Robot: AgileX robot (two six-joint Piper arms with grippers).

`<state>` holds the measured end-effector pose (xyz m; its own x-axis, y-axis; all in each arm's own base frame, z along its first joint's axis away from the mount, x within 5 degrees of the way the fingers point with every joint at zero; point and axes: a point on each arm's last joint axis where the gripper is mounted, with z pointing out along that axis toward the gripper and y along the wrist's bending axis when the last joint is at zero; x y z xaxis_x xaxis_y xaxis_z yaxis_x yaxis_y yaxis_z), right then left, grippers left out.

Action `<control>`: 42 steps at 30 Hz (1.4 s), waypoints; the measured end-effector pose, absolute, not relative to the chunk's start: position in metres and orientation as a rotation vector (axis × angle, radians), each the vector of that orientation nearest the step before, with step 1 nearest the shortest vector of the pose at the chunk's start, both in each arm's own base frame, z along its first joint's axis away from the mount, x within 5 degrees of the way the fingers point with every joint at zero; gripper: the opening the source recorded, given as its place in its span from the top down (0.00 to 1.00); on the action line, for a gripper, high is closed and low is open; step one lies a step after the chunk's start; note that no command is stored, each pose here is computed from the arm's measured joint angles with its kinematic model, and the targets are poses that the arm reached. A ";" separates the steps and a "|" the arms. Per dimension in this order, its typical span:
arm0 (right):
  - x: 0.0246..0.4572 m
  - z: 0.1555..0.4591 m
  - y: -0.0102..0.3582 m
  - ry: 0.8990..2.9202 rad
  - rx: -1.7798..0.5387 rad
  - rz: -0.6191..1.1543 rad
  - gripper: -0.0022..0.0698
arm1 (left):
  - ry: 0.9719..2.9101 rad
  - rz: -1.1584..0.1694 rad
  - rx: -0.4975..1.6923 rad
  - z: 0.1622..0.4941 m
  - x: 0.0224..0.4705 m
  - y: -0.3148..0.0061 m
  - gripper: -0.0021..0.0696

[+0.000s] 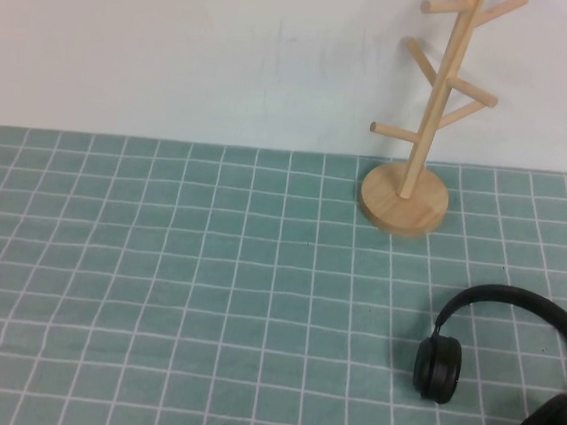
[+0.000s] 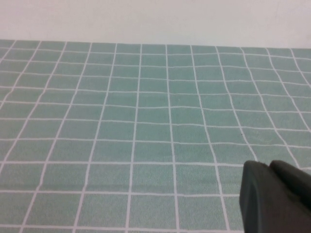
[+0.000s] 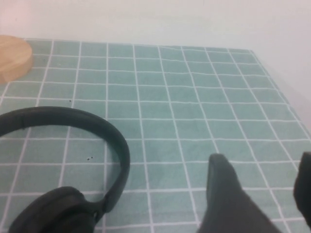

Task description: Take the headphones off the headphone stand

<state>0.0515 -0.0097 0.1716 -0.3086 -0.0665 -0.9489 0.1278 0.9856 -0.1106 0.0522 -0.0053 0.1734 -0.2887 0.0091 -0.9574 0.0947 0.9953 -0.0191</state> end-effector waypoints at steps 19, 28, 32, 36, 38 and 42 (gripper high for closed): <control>0.051 0.171 -0.011 1.885 0.071 -0.202 0.97 | 1.862 -0.083 0.075 0.173 0.052 -0.005 0.98; 0.051 0.171 -0.011 1.885 0.072 -0.201 0.98 | 1.862 -0.083 0.075 0.173 0.052 -0.005 0.98; 0.051 0.171 -0.011 1.885 0.072 -0.201 0.98 | 1.862 -0.083 0.075 0.173 0.052 -0.005 0.98; 0.051 0.171 -0.011 1.886 0.072 -0.201 0.98 | 1.862 -0.083 0.075 0.173 0.052 -0.005 0.98; 0.051 0.171 -0.011 1.886 0.072 -0.201 0.98 | 1.862 -0.083 0.075 0.173 0.052 -0.005 0.98; 0.051 0.171 -0.011 1.886 0.072 -0.201 0.98 | 1.862 -0.083 0.075 0.173 0.052 -0.005 0.98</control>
